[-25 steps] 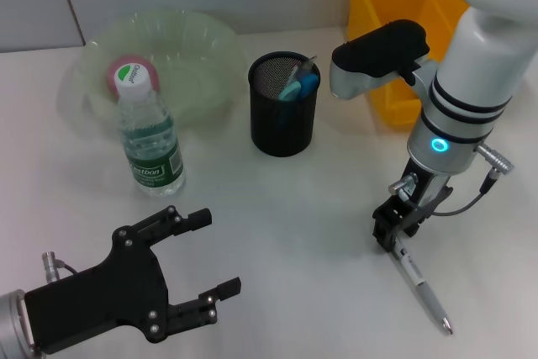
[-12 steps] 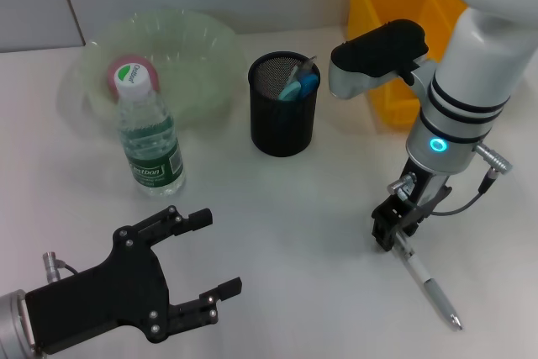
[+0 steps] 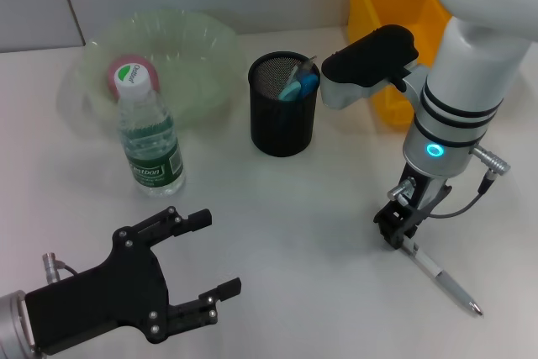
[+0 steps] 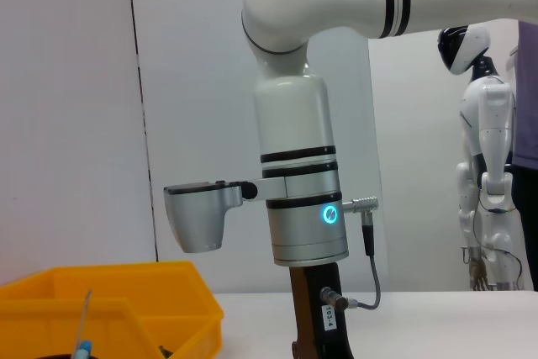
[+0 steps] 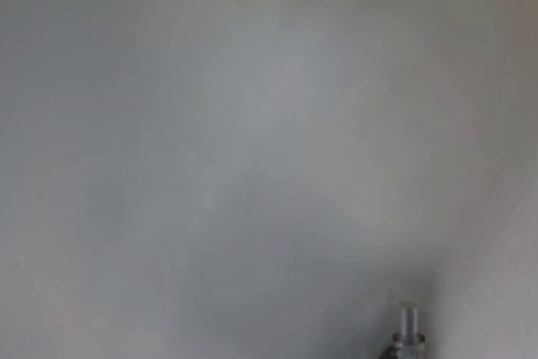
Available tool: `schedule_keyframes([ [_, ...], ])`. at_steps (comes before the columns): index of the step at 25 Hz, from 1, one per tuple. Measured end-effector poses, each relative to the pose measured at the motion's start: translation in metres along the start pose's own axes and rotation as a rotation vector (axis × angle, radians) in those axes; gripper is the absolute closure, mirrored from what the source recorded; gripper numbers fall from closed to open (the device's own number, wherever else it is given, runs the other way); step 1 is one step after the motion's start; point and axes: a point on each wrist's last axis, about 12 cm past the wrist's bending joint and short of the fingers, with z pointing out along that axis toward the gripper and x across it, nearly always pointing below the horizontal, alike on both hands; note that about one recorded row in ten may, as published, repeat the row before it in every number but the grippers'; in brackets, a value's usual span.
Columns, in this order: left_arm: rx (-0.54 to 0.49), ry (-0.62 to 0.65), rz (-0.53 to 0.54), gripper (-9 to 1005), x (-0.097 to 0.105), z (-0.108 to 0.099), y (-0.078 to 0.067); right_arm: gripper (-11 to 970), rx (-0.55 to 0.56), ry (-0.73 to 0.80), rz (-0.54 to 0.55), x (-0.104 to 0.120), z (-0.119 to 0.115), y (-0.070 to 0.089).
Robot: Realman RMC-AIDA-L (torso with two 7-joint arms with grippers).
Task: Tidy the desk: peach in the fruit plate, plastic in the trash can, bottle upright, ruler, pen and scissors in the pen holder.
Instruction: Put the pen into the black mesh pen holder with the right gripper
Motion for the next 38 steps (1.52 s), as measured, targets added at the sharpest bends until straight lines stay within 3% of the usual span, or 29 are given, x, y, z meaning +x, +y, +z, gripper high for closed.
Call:
schedule_keyframes([
  [4,-0.003,0.0,-0.001,200,0.0,-0.001,0.0,787,-0.002,-0.03,-0.006,-0.001,-0.006,0.001],
  [12,-0.005,-0.003,0.002,201,-0.001,-0.001,0.001,786,-0.017,-0.281,0.02,0.004,-0.059,-0.007],
  [17,-0.009,-0.006,0.003,201,-0.001,-0.001,0.002,778,0.012,-0.499,0.034,0.013,-0.097,-0.013],
  [20,-0.012,-0.006,0.004,201,-0.001,-0.002,0.002,770,0.016,-0.733,0.023,0.02,-0.13,-0.017],
  [23,-0.023,-0.009,0.008,201,-0.002,-0.003,0.005,762,0.033,-0.899,-0.004,0.02,-0.141,-0.023],
  [28,-0.025,-0.011,0.01,200,-0.003,-0.003,0.005,749,0.022,-1.075,-0.065,0.016,-0.138,-0.025],
  [32,-0.019,-0.021,0.009,200,-0.005,-0.003,0.006,739,-0.017,-1.219,-0.17,0.007,-0.106,-0.014],
  [38,-0.015,-0.024,0.007,200,-0.005,-0.002,0.007,723,0.035,-1.317,-0.271,0.001,-0.076,-0.004],
])
